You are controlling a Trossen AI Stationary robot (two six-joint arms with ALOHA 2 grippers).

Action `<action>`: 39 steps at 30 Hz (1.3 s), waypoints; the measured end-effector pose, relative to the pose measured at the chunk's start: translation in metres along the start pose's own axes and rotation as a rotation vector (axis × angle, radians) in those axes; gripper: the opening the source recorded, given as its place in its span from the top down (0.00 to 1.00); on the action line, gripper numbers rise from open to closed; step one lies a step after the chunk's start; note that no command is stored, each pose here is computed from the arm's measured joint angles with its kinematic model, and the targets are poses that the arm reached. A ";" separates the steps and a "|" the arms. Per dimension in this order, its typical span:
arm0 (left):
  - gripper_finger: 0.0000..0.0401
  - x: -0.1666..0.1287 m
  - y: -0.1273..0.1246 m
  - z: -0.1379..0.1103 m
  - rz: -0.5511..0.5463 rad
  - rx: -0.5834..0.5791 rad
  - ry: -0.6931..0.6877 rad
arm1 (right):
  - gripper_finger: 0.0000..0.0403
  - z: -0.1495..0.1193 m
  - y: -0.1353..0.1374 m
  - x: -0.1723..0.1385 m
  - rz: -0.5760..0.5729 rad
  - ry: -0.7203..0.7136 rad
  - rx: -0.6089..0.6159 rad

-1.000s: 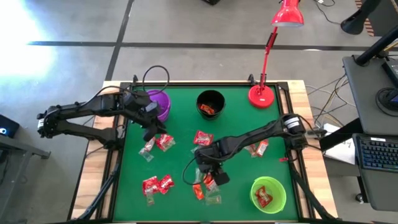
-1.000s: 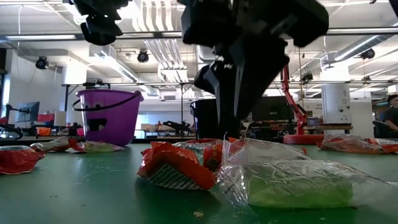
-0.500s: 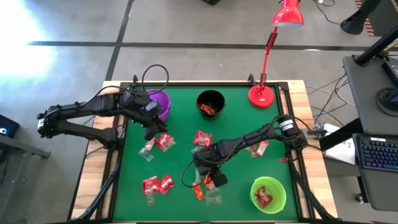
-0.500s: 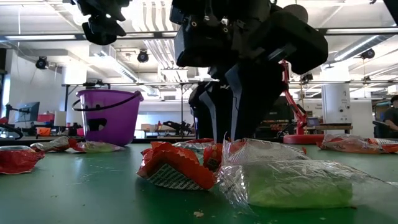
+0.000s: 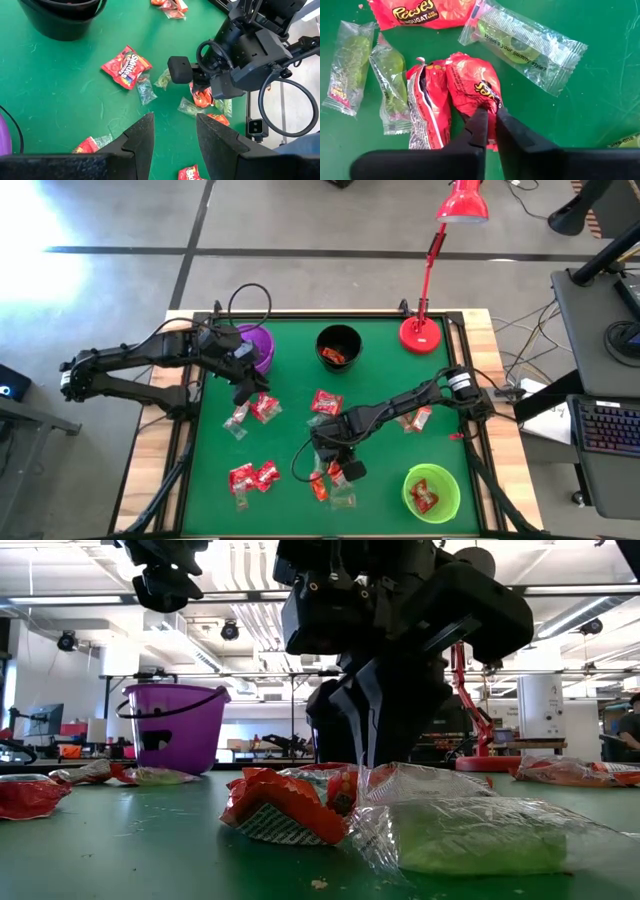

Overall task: Sort candy
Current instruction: Put the orange chocolate into the black bucket

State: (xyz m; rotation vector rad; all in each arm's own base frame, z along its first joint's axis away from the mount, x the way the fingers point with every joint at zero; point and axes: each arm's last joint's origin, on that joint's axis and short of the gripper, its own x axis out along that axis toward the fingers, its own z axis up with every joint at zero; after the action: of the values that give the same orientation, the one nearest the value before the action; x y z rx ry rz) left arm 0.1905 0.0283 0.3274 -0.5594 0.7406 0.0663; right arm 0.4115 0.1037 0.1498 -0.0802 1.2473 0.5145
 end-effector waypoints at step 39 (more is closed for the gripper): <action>0.68 0.000 0.004 0.002 0.135 0.086 -0.054 | 0.98 -0.027 -0.018 -0.207 -0.480 -0.402 0.322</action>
State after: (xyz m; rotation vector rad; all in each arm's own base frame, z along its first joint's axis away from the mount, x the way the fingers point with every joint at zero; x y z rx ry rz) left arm 0.1904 0.0325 0.3271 -0.4236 0.7244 0.1729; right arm 0.3493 0.0110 0.3276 -0.0017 0.8608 -0.0901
